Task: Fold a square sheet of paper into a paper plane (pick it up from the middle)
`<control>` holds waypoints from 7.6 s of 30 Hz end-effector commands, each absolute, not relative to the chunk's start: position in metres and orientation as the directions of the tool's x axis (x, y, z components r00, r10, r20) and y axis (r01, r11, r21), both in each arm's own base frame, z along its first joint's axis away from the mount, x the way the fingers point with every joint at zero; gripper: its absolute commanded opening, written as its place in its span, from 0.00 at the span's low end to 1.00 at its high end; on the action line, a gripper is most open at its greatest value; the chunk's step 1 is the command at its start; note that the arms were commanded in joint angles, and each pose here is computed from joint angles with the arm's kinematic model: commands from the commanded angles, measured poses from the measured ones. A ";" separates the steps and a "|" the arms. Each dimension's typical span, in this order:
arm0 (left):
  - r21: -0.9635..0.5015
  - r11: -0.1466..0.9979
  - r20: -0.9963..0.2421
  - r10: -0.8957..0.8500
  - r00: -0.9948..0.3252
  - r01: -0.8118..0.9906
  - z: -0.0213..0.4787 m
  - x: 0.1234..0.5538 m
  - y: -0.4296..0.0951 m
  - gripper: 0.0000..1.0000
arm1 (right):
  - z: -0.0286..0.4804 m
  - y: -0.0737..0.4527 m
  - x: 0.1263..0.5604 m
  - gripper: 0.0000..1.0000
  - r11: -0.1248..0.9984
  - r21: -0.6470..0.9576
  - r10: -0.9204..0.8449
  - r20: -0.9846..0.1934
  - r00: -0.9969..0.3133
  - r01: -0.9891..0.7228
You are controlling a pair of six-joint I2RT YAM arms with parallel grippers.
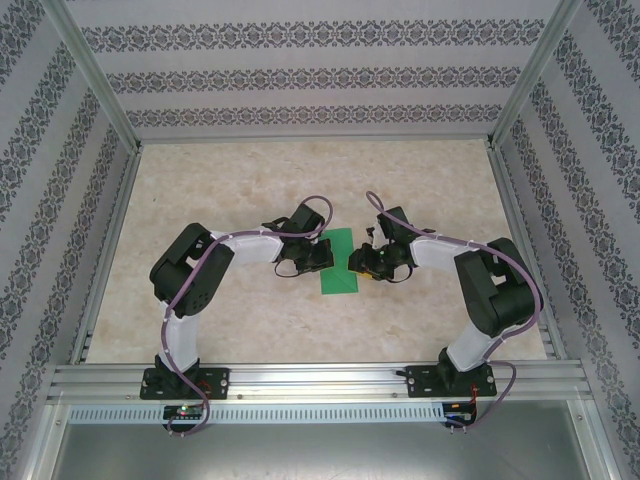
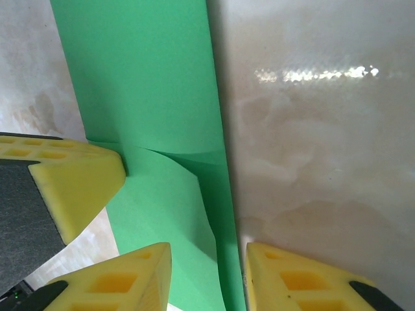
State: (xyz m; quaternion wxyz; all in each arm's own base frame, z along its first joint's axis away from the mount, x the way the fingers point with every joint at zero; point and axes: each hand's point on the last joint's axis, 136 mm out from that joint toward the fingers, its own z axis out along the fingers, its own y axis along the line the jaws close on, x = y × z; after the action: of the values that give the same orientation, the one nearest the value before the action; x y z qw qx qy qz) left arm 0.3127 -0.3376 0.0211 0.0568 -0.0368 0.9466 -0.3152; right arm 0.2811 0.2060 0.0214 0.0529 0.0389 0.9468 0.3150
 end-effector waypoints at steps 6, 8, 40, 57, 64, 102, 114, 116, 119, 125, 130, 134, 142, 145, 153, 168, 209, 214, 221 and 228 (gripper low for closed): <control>-0.601 0.799 -0.091 -0.087 -0.992 -0.015 0.020 0.311 -0.343 0.04 | 0.024 0.218 0.288 0.34 0.764 0.645 0.083 -0.092 -0.992 0.004; -0.599 0.801 -0.092 -0.086 -0.992 -0.014 0.020 0.311 -0.342 0.04 | 0.026 0.221 0.289 0.34 0.749 0.662 0.090 -0.096 -0.991 0.004; -0.617 0.787 -0.133 -0.105 -0.986 -0.001 0.045 0.318 -0.344 0.04 | 0.034 0.224 0.284 0.20 0.668 0.743 0.073 -0.126 -0.989 -0.045; -0.613 0.790 -0.154 -0.123 -0.980 -0.003 0.054 0.319 -0.339 0.06 | 0.037 0.226 0.290 0.23 0.633 0.773 0.089 -0.125 -0.988 -0.041; -0.614 0.790 -0.169 -0.130 -0.977 0.001 0.061 0.319 -0.337 0.06 | 0.035 0.227 0.290 0.18 0.625 0.780 0.096 -0.117 -0.988 -0.032; -0.449 0.815 -0.634 -0.579 -0.513 -0.367 0.166 0.271 -0.070 0.14 | 0.111 0.200 0.266 0.02 0.844 -0.467 -0.324 -0.054 -0.944 -0.263; -0.436 0.841 -0.679 -0.542 -0.495 -0.322 0.181 0.255 -0.050 0.20 | 0.062 0.342 0.265 0.15 0.953 -0.083 -0.296 -0.031 -0.955 -0.293; -0.430 0.846 -0.680 -0.533 -0.504 -0.315 0.182 0.256 -0.051 0.21 | 0.068 0.363 0.267 0.17 0.956 0.062 -0.283 -0.056 -0.957 -0.286; -0.428 0.858 -0.671 -0.512 -0.537 -0.283 0.185 0.260 -0.060 0.22 | 0.086 0.385 0.276 0.33 0.927 0.282 -0.221 -0.121 -0.968 -0.247; -0.482 0.852 -0.597 -0.489 -0.635 -0.204 0.180 0.272 -0.093 0.26 | 0.122 0.376 0.298 0.34 0.814 0.544 -0.109 -0.206 -0.972 -0.206; -0.623 0.782 -0.449 -0.387 -0.806 -0.028 0.163 0.290 -0.166 0.22 | 0.117 0.312 0.315 0.33 0.809 0.578 0.040 -0.236 -0.971 -0.108; -0.637 0.769 -0.355 -0.247 -0.902 0.040 0.144 0.299 -0.225 0.15 | 0.100 0.276 0.315 0.33 0.758 0.651 0.136 -0.207 -0.969 -0.033; -0.566 0.825 -0.184 -0.106 -0.977 0.017 0.075 0.312 -0.280 0.01 | 0.073 0.262 0.303 0.32 0.738 0.675 0.160 -0.164 -0.973 0.008; -0.551 0.834 -0.165 -0.106 -0.980 0.002 0.060 0.318 -0.283 0.00 | 0.065 0.263 0.299 0.32 0.729 0.684 0.168 -0.150 -0.974 0.020; -0.466 0.884 -0.140 -0.120 -0.983 -0.041 0.037 0.320 -0.272 0.00 | 0.048 0.266 0.288 0.33 0.741 0.671 0.138 -0.108 -0.985 0.030; -0.368 0.929 -0.192 -0.125 -0.973 -0.047 0.035 0.327 -0.249 0.00 | 0.032 0.272 0.274 0.34 0.760 0.649 0.108 -0.072 -0.991 0.036; -0.353 0.936 -0.162 -0.068 -0.985 -0.007 0.010 0.316 -0.247 0.00 | 0.034 0.289 0.282 0.31 0.697 0.716 0.101 -0.043 -0.994 0.040; -0.344 0.939 -0.165 -0.039 -0.986 0.021 0.010 0.317 -0.247 0.00 | 0.036 0.276 0.296 0.30 0.698 0.714 0.133 -0.055 -0.990 0.054; -0.371 0.928 -0.175 -0.026 -0.984 0.042 0.011 0.316 -0.252 0.00 | 0.035 0.294 0.305 0.28 0.599 0.799 0.109 -0.005 -0.994 0.061; -0.356 0.934 -0.159 -0.035 -0.987 0.025 0.007 0.313 -0.248 0.00 | 0.043 0.273 0.305 0.30 0.697 0.716 0.124 -0.080 -0.989 0.029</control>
State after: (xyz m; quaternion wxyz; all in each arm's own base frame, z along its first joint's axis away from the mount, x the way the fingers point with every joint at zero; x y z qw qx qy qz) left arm 0.3164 -0.2517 0.0189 0.0926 -0.0059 0.9777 -0.1886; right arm 0.3003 0.2787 0.0254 0.0303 0.0630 0.9115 0.4053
